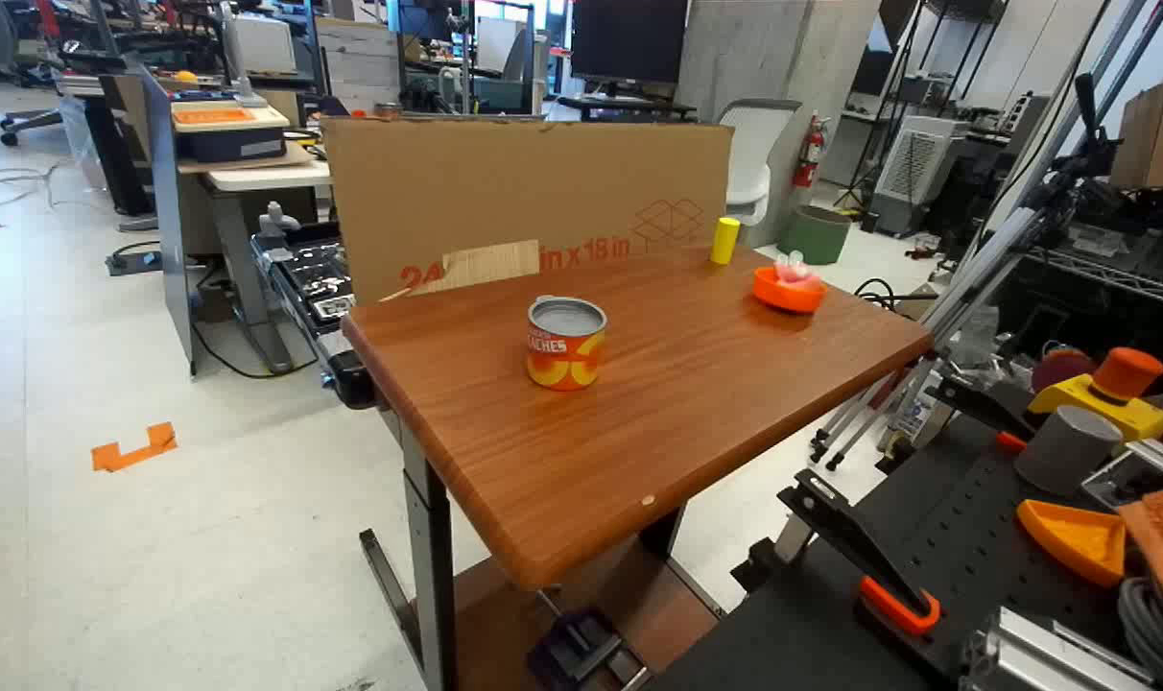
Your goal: Remove the doll from the pan
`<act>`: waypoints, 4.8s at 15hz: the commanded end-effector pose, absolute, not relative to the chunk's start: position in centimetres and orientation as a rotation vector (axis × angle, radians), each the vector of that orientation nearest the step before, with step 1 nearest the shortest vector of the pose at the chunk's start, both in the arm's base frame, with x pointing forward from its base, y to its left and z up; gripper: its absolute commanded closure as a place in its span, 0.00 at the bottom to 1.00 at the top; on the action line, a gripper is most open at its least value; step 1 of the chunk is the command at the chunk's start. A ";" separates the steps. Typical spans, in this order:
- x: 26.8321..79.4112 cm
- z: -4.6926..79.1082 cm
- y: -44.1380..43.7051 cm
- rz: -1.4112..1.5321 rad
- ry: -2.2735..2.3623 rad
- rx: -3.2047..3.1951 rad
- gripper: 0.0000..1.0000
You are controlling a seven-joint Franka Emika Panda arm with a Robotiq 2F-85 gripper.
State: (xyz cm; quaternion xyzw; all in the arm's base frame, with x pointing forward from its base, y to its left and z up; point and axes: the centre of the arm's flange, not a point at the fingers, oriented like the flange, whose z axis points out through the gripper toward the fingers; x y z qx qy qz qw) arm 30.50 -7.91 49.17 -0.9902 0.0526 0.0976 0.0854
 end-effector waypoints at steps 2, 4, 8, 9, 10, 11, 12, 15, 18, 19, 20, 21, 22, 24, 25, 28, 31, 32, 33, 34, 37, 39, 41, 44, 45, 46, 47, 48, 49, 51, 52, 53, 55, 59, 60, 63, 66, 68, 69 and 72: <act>30.5 49.2 -7.9 0.288 0.157 -2.953 0.00; 30.5 49.3 -7.9 0.288 0.157 -2.953 0.00; 30.5 49.3 -7.9 0.288 0.157 -2.953 0.00; 30.9 49.0 -7.9 0.272 0.168 -2.951 0.00; 32.0 48.0 -7.2 0.235 0.200 -2.941 0.00; 32.8 47.5 -6.8 0.204 0.239 -2.933 0.00; 34.2 46.5 -6.2 0.153 0.294 -2.925 0.00; 38.8 43.1 -5.3 0.029 0.444 -2.920 0.00; 43.2 39.4 -5.1 -0.112 0.555 -2.905 0.00; 44.3 38.5 -5.0 -0.165 0.570 -2.896 0.00; 45.7 38.2 -5.0 -0.225 0.578 -2.887 0.00; 46.8 37.9 -5.0 -0.242 0.610 -2.875 0.00; 48.0 37.5 -5.2 -0.253 0.633 -2.866 0.00; 50.1 36.6 -5.8 -0.272 0.673 -2.873 0.00; 50.9 36.1 -6.1 -0.289 0.689 -2.877 0.00; 53.5 33.6 -7.7 -0.305 0.769 -2.924 0.00; 55.6 30.7 -9.5 -0.314 0.853 -2.985 0.00; 56.1 29.6 -10.3 -0.298 0.880 -3.010 0.00; 56.4 28.9 -10.8 -0.295 0.897 -3.030 0.00; 56.5 27.9 -11.5 -0.280 0.911 -3.055 0.00; 57.1 25.5 -13.2 -0.255 0.953 -3.118 0.00; 57.3 23.9 -13.9 -0.252 0.970 -3.156 0.00; 57.2 22.6 -14.2 -0.233 0.986 -3.187 0.00; 56.9 20.7 -13.9 -0.210 0.996 -3.212 0.00; 56.8 20.2 -13.8 -0.192 1.013 -3.210 0.00; 56.7 19.6 -13.7 -0.186 1.018 -3.209 0.00; 56.7 19.2 -13.6 -0.185 1.019 -3.212 0.00; 56.6 18.8 -13.4 -0.178 1.022 -3.218 0.00; 56.5 18.5 -13.3 -0.173 1.022 -3.220 0.00; 56.4 18.1 -13.1 -0.175 1.019 -3.227 0.00; 56.4 17.9 -13.0 -0.184 1.016 -3.229 0.00; 56.4 17.7 -12.9 -0.188 1.015 -3.231 0.00; 56.5 17.4 -12.5 -0.202 1.015 -3.231 0.00; 56.3 16.7 -12.3 -0.212 1.010 -3.250 0.09; 56.2 16.7 -12.3 -0.209 1.007 -3.259 0.28; 56.0 16.7 -12.6 -0.204 0.995 -3.275 0.48; 55.8 16.8 -12.7 -0.199 0.999 -3.283 0.69; 55.8 16.8 -12.7 -0.198 1.001 -3.287 0.81; 55.7 16.8 -12.7 -0.198 1.000 -3.289 0.88; 55.3 17.5 -12.5 -0.180 1.006 -3.281 0.94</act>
